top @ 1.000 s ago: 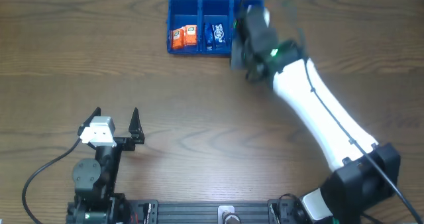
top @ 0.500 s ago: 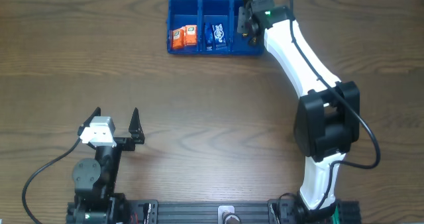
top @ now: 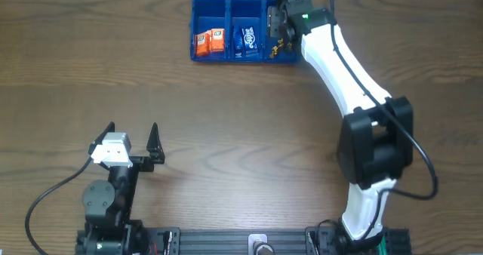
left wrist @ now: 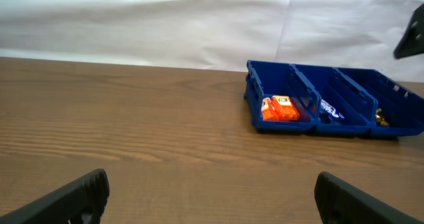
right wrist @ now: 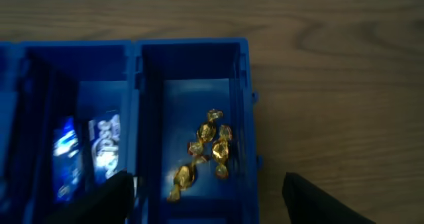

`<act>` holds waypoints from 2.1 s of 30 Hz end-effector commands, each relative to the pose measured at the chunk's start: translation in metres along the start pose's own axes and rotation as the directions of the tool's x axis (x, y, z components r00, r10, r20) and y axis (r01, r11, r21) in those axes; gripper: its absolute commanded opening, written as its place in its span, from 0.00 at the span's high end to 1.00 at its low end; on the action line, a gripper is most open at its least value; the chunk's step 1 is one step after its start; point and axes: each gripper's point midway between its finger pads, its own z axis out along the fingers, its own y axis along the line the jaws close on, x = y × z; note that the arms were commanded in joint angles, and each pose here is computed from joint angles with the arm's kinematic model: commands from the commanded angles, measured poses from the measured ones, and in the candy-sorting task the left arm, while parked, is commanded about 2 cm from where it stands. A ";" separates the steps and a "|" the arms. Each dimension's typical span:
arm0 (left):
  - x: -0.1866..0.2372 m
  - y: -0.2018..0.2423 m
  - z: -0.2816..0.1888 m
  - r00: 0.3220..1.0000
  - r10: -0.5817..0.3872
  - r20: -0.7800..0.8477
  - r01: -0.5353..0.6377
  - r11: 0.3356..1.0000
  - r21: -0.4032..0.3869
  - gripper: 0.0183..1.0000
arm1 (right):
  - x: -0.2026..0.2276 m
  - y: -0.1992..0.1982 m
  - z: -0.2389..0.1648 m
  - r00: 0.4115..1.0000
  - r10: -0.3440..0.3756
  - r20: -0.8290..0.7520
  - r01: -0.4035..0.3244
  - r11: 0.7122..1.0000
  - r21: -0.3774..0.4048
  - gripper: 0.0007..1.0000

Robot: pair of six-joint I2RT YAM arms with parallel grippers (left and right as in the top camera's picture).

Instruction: Sort Candies Into Trays

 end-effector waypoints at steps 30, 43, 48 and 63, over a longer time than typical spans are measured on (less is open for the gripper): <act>0.016 0.000 0.001 0.999 0.001 -0.049 -0.001 1.000 0.005 0.00 | 0.189 -0.150 -0.187 0.768 0.035 0.640 -0.031 0.999 -0.017 0.00; 0.016 0.000 0.001 0.999 0.001 -0.049 -0.001 1.000 0.005 0.00 | 0.199 -0.141 -0.176 0.709 -0.063 0.702 0.083 0.997 0.006 0.00; 0.016 0.000 0.001 0.999 0.001 -0.049 -0.001 1.000 0.005 0.00 | 0.200 -0.140 -0.174 0.703 -0.095 0.704 0.130 0.992 0.004 0.00; 0.016 0.000 0.001 0.999 0.001 -0.049 -0.001 1.000 0.005 0.00 | 0.200 -0.140 -0.173 0.703 -0.091 0.705 0.137 0.991 -0.009 0.00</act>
